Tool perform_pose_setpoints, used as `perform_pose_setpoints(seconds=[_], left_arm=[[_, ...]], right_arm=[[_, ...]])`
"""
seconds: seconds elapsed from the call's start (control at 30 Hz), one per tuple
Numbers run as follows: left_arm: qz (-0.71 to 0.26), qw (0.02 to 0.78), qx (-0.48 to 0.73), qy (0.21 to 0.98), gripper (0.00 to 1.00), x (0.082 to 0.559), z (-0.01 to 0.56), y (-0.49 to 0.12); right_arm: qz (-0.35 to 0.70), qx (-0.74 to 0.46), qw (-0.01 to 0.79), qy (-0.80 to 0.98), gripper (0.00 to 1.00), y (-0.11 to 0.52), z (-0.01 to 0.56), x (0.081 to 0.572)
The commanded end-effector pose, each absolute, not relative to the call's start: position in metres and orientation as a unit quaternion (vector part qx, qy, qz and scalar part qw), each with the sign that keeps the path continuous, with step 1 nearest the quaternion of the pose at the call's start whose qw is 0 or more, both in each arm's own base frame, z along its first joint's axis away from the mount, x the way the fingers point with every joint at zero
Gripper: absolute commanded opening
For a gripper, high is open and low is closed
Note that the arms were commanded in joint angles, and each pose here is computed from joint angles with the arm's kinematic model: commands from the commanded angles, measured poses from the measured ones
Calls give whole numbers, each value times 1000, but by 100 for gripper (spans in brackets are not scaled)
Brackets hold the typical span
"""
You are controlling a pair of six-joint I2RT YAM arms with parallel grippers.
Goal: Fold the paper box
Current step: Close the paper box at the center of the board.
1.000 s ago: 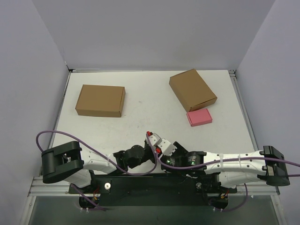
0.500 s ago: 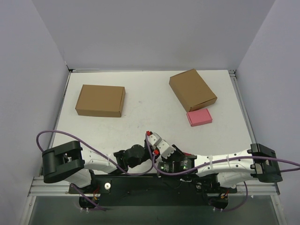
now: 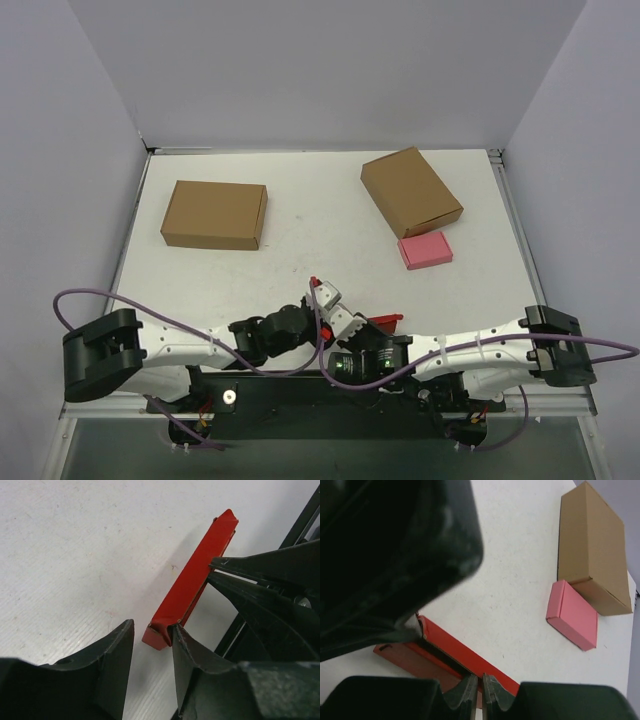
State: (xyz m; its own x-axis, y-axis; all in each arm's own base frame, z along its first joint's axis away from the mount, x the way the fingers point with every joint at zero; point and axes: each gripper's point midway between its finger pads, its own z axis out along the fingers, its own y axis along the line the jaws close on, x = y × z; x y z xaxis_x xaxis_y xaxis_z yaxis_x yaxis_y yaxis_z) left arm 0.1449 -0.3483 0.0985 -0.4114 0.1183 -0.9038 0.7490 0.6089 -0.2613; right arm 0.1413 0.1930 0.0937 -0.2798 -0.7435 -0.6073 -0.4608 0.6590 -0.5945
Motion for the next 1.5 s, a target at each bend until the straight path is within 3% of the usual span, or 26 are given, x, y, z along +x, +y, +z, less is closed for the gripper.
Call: perform_pose_setpoints(seconds=[0.0,0.4,0.77,1.47], left_arm=[[-339,439,309,772,48,131,111,-339],[-367,442,257,777,61,141,134,-323],[-356,386,85,847,63,174,131,-304],[-381,330,53,862,65,167,97,-315]], right_arm=[[-122,-377,481,782,9,220,103,140],[-121,-392,464,785,8,227,95,136],[-125,-401,445,791,8,233,84,132],[-120,-402,436,797,8,232,81,130]])
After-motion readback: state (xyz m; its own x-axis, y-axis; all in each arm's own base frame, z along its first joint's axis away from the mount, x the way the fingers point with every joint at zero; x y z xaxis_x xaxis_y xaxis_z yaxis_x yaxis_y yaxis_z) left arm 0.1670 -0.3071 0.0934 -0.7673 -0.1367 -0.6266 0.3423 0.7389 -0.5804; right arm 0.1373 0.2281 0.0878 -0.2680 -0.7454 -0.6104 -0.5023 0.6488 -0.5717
